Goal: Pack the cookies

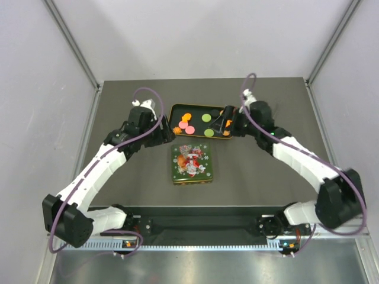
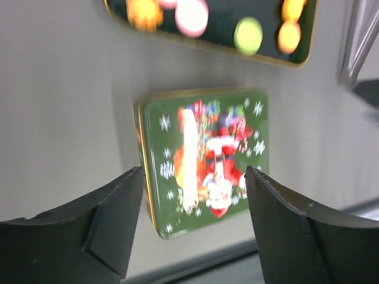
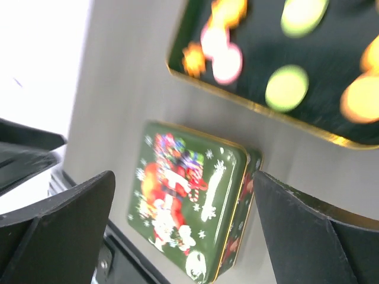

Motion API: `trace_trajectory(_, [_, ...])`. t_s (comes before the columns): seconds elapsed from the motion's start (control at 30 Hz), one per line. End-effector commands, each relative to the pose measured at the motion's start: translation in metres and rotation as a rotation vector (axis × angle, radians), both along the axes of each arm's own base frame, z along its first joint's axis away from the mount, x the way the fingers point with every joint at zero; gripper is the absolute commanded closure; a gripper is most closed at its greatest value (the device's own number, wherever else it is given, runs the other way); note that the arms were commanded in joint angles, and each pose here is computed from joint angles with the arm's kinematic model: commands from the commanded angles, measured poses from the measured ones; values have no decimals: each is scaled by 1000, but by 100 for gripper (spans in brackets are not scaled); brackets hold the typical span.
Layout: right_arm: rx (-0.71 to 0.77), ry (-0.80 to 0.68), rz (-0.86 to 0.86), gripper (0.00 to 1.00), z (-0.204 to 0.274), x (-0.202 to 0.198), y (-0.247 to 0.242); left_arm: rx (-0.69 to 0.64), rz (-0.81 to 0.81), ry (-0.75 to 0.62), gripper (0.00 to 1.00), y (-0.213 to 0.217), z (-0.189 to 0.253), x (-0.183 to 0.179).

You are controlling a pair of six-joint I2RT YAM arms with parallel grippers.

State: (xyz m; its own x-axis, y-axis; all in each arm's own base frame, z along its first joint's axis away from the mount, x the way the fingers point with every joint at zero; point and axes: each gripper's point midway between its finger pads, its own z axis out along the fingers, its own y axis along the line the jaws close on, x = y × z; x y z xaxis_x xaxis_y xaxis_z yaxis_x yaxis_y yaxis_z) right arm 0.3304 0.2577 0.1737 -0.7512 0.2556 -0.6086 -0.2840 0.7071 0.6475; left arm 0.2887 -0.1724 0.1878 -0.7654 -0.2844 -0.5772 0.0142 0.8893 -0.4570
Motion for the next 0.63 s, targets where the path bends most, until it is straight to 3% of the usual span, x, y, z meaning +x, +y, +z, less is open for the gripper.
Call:
trace_trajectory(0.0, [0,-206,-85,0,83,7,-36,79,-5,-122,24,14,34,12])
trace_trajectory(0.23, [-88,-383,-332,0,143,-18,-110,62,-49,-248,18,16,66,4])
trace_trajectory(0.6, [-103,-414,-440,1,142,-41,-139,38,-112,-277,15,13,68,-10])
